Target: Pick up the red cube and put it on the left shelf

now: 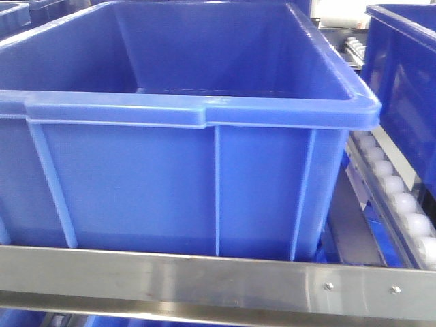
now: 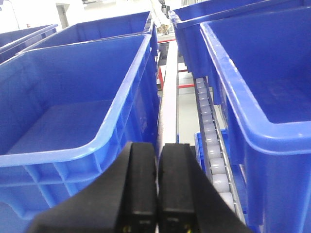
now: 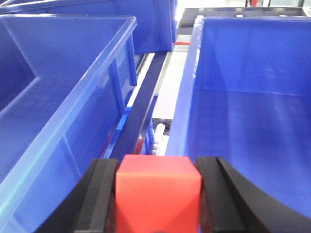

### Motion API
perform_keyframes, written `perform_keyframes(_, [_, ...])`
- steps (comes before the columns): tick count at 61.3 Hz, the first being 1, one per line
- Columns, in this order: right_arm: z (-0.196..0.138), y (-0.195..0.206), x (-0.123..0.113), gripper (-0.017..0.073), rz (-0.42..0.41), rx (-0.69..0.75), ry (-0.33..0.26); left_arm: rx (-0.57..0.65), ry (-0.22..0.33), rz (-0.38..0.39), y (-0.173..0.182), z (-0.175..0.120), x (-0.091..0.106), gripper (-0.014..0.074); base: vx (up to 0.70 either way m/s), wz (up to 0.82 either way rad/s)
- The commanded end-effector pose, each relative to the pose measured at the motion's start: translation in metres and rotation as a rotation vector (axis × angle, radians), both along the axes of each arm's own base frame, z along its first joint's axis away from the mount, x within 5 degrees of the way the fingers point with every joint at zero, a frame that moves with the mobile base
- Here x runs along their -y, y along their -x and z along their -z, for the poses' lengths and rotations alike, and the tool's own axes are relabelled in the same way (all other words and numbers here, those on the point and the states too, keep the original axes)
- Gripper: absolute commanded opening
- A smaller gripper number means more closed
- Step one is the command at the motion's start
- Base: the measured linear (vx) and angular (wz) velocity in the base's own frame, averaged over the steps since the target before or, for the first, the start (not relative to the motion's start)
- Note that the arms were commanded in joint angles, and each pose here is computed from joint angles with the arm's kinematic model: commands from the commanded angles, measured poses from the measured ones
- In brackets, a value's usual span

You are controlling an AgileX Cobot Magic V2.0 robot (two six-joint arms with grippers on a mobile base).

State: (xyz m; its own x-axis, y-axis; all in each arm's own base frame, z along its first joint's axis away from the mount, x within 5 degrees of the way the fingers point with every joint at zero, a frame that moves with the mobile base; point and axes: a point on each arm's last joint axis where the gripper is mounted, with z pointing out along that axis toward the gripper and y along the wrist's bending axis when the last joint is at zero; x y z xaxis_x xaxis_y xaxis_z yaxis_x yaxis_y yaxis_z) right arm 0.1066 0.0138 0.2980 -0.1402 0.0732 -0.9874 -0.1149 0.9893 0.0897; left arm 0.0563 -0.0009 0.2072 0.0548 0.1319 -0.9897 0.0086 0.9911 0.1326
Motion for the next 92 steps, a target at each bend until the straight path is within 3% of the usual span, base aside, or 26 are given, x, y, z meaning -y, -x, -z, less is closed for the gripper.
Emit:
perform_keyframes(1, [-0.0182, -0.0003, 0.0, 0.0057, -0.001, 0.122, -0.002, 0.062, 0.005, 0.004, -0.0009, -0.0004, 0.0002, 0.0106, 0.11, 0.19])
perform_keyframes(92, [-0.0182, -0.0003, 0.0, 0.0057, -0.001, 0.122, -0.002, 0.062, 0.005, 0.004, -0.0009, -0.0004, 0.0002, 0.0106, 0.0, -0.01])
